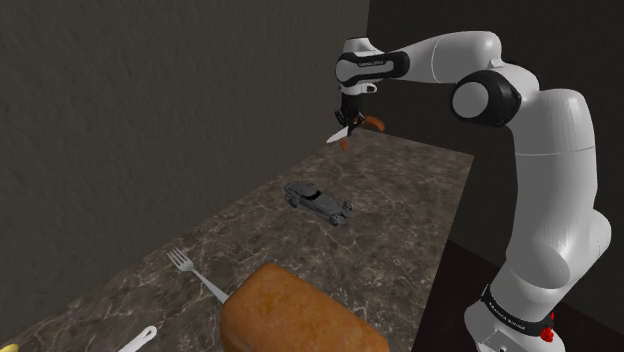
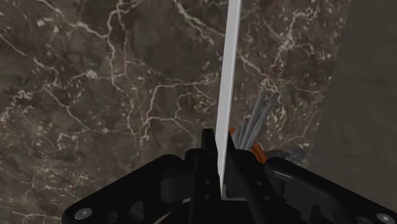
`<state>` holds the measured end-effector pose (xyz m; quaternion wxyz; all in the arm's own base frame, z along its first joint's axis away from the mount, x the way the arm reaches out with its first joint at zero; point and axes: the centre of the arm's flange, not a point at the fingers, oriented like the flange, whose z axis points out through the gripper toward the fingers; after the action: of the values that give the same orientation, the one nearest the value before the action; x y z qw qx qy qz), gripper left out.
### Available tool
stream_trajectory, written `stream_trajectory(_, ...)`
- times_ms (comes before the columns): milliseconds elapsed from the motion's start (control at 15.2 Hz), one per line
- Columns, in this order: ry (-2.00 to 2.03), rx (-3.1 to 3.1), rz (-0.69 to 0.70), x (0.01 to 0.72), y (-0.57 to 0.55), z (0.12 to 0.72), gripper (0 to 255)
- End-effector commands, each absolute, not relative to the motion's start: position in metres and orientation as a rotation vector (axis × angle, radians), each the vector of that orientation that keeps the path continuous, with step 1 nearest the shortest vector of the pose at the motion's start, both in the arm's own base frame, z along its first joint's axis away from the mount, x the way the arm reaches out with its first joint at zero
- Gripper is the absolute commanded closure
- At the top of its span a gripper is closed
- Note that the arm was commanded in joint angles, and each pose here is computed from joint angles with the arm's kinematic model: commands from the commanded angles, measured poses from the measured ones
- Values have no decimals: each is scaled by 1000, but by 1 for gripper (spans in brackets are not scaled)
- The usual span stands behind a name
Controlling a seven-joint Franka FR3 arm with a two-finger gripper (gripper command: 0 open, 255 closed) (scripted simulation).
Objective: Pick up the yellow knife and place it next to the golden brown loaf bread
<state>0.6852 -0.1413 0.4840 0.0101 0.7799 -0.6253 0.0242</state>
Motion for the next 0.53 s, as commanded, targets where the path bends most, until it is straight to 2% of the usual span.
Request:
stream_trajectory(0, -1952, 2435, 75, 685, -142, 496, 255)
stream_trajectory(462, -1952, 2435, 75, 685, -142, 533, 255)
